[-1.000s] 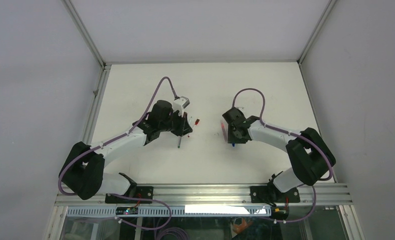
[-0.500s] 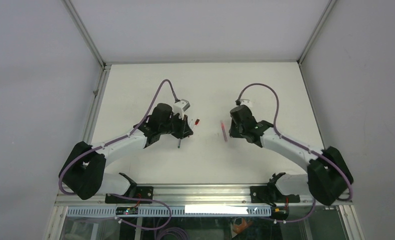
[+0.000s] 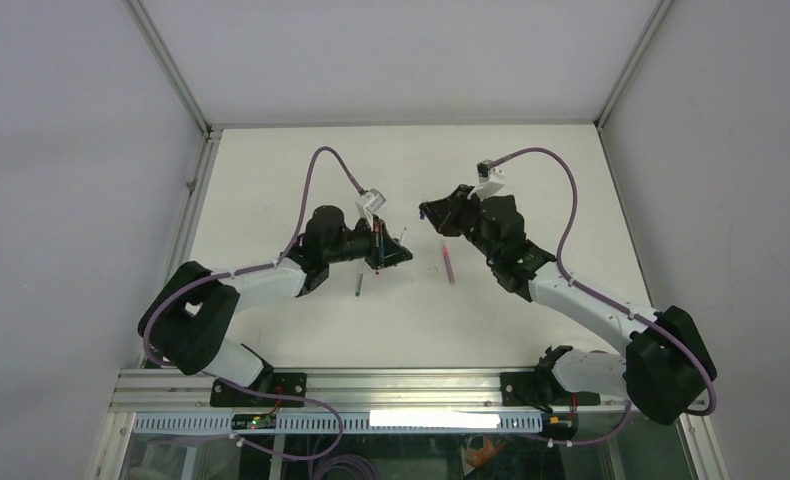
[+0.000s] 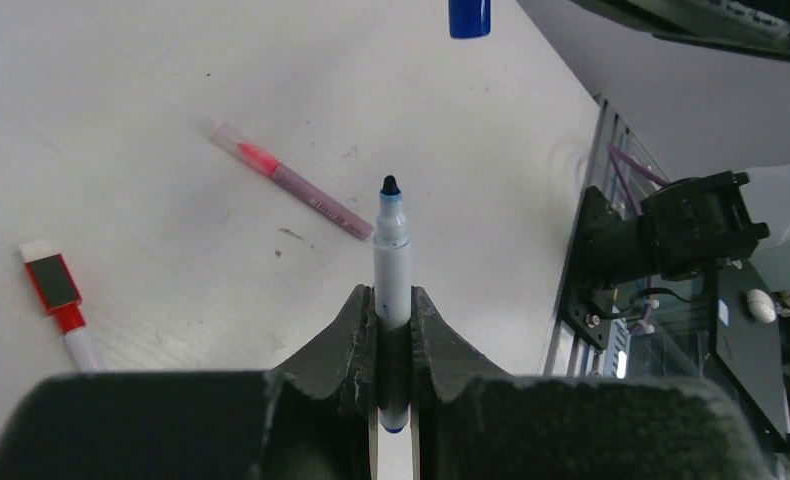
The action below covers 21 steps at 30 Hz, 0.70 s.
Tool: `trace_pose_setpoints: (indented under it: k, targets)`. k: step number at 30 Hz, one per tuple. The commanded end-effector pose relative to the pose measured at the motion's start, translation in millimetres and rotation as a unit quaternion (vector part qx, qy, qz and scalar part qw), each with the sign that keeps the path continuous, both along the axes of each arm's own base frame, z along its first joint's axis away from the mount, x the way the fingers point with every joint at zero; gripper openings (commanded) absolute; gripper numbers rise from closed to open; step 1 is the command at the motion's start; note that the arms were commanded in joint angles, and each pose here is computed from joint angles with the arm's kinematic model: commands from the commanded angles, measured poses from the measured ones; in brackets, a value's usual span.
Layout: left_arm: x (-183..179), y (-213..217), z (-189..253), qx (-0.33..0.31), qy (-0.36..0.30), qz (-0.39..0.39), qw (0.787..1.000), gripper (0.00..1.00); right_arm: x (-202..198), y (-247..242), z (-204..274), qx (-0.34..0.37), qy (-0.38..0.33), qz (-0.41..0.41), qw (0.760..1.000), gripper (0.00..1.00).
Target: Insert the pens into the pen caps
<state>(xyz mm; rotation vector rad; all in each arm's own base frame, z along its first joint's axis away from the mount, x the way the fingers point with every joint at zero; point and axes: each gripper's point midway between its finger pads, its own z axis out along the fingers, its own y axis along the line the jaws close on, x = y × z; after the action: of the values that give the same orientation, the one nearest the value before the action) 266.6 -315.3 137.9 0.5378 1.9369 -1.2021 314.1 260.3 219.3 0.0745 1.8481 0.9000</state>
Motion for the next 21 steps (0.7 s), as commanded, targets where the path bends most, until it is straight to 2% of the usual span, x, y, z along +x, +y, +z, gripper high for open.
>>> trace_pose_setpoints:
  k: [1, 14, 21]
  targets:
    - [-2.2, -21.4, 35.4, -0.075, -0.038, -0.039, 0.996, 0.0, -4.1, 25.0, 54.8, 0.066, -0.052, 0.057, 0.995, 0.0]
    - [1.0, -24.5, 38.7, -0.077, -0.045, -0.042, 0.995, 0.0, -10.7, 41.1, 36.1, 0.056, -0.029, 0.08, 0.995, 0.0]
    - [-0.9, -22.0, 40.1, -0.075, -0.049, -0.041, 0.995, 0.0, -9.1, 37.2, 25.6, 0.047, -0.025, 0.066, 0.996, 0.0]
